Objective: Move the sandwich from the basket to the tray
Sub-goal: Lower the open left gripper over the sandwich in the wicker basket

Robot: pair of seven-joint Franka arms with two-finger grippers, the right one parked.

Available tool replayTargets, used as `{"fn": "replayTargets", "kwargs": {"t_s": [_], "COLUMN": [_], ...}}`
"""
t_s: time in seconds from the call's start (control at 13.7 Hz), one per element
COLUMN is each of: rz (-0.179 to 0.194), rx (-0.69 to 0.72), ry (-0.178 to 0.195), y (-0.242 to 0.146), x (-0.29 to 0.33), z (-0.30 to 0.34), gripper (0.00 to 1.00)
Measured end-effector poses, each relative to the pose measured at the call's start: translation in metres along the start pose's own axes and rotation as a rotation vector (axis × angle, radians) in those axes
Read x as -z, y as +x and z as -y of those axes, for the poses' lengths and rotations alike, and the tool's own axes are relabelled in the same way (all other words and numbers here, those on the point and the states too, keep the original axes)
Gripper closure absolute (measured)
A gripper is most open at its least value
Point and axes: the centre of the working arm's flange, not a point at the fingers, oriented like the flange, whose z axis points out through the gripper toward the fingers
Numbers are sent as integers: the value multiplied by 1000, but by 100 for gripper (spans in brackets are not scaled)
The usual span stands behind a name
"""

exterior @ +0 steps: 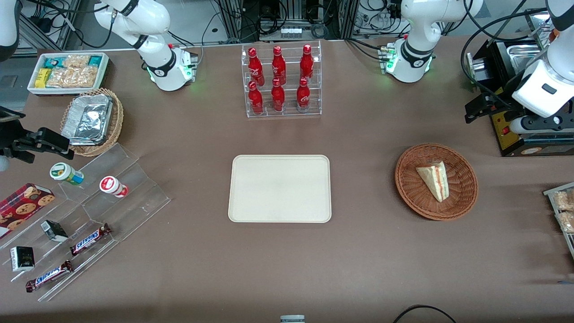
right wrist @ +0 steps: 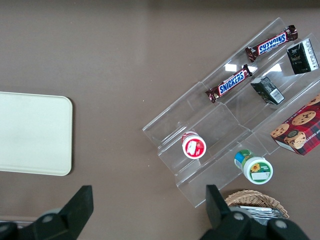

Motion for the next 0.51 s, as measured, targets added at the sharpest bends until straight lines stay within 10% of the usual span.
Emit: {"fn": "replayTargets", "kwargs": {"t_s": [0.51], "rz": [25], "rx": [2], "ry": [5], "y": [4], "x": [-9], "z": [-2], "gripper": [0]}}
